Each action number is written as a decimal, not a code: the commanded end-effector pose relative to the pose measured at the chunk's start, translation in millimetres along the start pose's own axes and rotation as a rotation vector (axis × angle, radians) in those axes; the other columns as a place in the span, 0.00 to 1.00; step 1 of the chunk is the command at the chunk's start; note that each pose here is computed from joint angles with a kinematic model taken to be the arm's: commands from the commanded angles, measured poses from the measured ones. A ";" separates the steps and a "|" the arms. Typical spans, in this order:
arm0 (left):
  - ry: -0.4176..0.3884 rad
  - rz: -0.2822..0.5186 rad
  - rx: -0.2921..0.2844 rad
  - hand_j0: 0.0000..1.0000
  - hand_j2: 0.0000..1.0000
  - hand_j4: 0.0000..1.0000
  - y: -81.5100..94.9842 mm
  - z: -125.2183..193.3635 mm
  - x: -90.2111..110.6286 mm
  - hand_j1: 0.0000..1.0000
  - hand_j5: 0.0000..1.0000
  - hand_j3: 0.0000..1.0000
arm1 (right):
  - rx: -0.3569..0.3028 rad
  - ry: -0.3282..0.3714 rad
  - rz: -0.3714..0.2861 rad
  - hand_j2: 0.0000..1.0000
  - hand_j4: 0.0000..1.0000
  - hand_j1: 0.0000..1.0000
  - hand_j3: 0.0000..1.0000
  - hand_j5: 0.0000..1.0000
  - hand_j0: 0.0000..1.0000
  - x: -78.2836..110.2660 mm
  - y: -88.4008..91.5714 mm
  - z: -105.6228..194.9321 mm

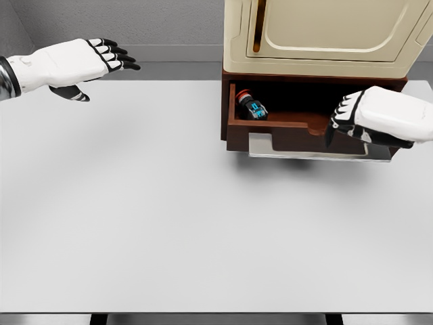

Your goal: Put the switch into the drawer with left arm, and close the drawer with right arm

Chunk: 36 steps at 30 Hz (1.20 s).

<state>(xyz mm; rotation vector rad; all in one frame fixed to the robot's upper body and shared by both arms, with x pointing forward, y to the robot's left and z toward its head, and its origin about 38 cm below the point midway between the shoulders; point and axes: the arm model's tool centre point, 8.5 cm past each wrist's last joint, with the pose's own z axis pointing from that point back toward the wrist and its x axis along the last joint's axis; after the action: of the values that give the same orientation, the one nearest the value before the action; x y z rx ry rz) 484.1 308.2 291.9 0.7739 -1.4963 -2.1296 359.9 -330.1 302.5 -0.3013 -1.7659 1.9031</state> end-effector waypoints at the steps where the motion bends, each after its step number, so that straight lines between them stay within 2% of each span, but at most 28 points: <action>1: 0.002 0.004 0.004 1.00 1.00 1.00 0.6 0.5 -0.5 1.00 1.00 1.00 | 0.026 0.072 -0.012 0.40 0.40 0.40 0.40 0.40 0.40 -5.4 4.7 27.2; 5: 0.001 0.005 0.005 1.00 1.00 1.00 0.7 0.5 -0.4 1.00 1.00 1.00 | 0.043 0.092 -0.017 0.40 0.40 0.40 0.40 0.40 0.40 -6.8 8.2 34.6; 8: 0.003 0.003 0.003 1.00 1.00 1.00 0.5 1.1 -0.8 1.00 1.00 1.00 | 0.069 0.089 -0.036 0.39 0.39 0.39 0.39 0.39 0.39 -6.3 18.8 34.1; 11: 0.002 0.004 0.004 1.00 1.00 1.00 0.6 0.5 -0.5 1.00 1.00 1.00 | 0.076 0.075 -0.026 0.39 0.39 0.39 0.39 0.39 0.39 -6.4 21.3 28.1; 14: 0.003 0.003 0.003 1.00 1.00 1.00 0.5 1.1 -0.8 1.00 1.00 1.00 | 0.068 0.063 -0.036 0.39 0.39 0.39 0.39 0.39 0.39 -16.7 25.9 12.0; 17: 0.002 0.004 0.004 1.00 1.00 1.00 0.6 0.5 -0.5 1.00 1.00 1.00 | 0.064 0.036 -0.042 0.39 0.39 0.39 0.39 0.39 0.39 -15.9 28.0 -0.3; 23: 0.003 0.003 0.003 1.00 1.00 1.00 0.5 1.1 -0.8 1.00 1.00 1.00 | 0.058 0.036 -0.056 0.39 0.39 0.39 0.39 0.39 0.39 -30.7 35.0 -19.2; 29: 0.002 0.004 0.004 1.00 1.00 1.00 0.6 0.5 -0.5 1.00 1.00 1.00 | 0.047 0.050 -0.061 0.39 0.39 0.39 0.39 0.39 0.39 -37.0 32.9 -20.0; 36: 0.003 0.003 0.003 1.00 1.00 1.00 0.5 1.1 -0.8 1.00 1.00 1.00 | 0.005 0.076 -0.030 0.38 0.38 0.38 0.38 0.38 0.38 -45.3 10.1 -16.8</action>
<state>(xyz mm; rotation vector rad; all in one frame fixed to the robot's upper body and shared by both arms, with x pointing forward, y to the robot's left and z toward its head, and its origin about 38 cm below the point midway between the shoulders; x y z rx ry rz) 484.0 308.7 292.0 0.7750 -1.4949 -2.1297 403.2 -337.7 281.7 -0.3381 -1.7048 1.8616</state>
